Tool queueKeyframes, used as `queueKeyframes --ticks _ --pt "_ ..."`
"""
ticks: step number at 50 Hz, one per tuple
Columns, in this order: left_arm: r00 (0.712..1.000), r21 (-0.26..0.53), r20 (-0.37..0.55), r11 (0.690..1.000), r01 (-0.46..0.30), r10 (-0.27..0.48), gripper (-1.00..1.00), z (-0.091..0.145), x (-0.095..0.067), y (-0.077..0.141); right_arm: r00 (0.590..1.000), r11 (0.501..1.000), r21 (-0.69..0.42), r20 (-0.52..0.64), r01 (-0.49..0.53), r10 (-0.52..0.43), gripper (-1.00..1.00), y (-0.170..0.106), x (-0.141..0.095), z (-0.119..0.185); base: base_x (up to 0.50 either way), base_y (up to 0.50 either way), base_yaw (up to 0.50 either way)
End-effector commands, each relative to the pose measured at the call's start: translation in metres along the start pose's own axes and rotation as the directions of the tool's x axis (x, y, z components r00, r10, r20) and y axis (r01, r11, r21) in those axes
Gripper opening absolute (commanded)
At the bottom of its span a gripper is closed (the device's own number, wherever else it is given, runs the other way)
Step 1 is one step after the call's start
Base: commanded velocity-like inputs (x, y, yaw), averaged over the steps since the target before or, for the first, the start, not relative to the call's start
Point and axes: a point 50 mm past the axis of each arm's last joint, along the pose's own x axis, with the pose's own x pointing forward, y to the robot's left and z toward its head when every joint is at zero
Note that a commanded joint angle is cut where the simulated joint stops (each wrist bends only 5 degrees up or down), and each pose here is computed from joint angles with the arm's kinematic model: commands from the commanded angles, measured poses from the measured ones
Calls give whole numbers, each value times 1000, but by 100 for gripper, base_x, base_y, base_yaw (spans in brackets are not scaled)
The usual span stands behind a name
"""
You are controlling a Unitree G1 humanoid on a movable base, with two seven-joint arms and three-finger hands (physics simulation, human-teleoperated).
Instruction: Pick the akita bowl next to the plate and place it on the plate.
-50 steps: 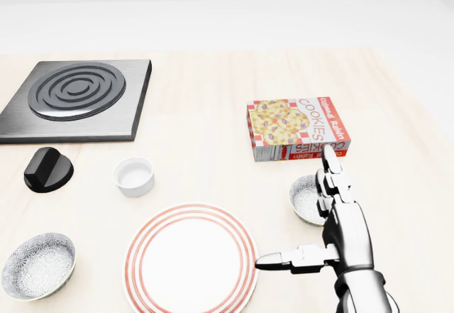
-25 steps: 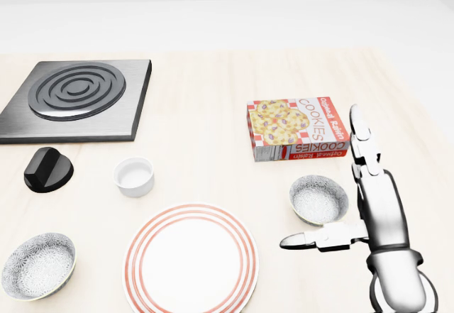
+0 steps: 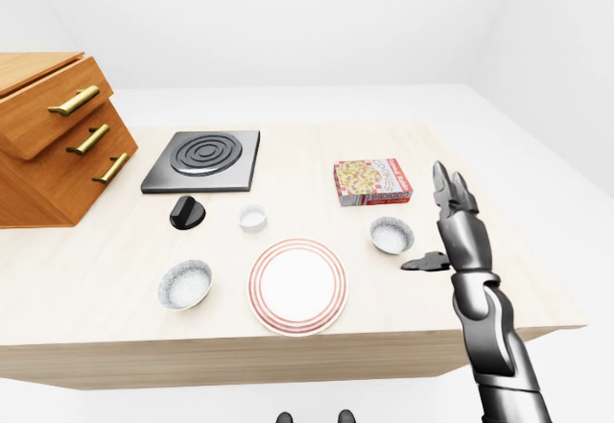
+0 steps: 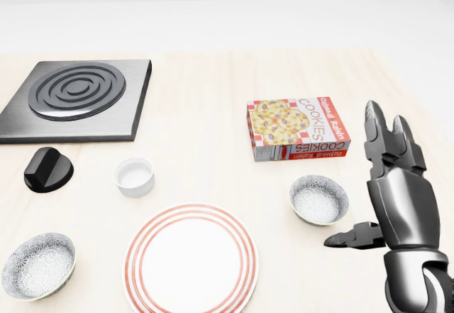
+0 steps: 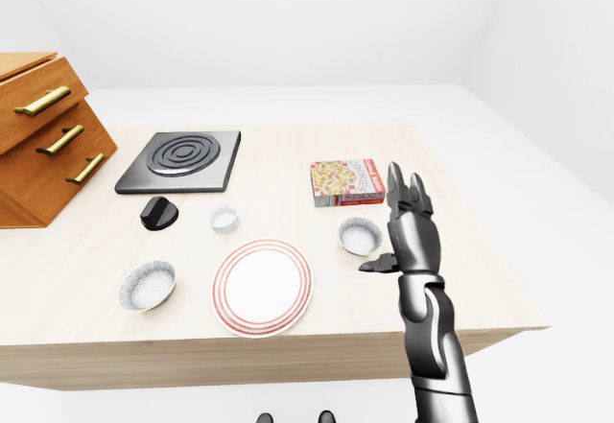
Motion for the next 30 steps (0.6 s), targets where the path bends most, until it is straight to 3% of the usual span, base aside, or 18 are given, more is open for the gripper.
queueKeyframes --ticks 1,16,22,30 --pt "1000 0 -2 1000 -2 2 100 -1 0 1 1000 954 -299 -9 -10 8 100 18 -10 -13 0 0 0" --pt "1000 4 -4 1000 -1 1 100 -3 0 0 1000 918 -397 14 -15 22 100 40 -18 -18 0 0 0" --pt "1000 6 -20 1000 -3 3 100 -7 0 1 992 883 -460 120 88 -37 100 59 -20 -13 0 0 0" --pt "1000 4 -17 1000 0 0 100 -7 -1 0 989 865 -498 149 66 10 100 67 -14 -11 0 0 0"
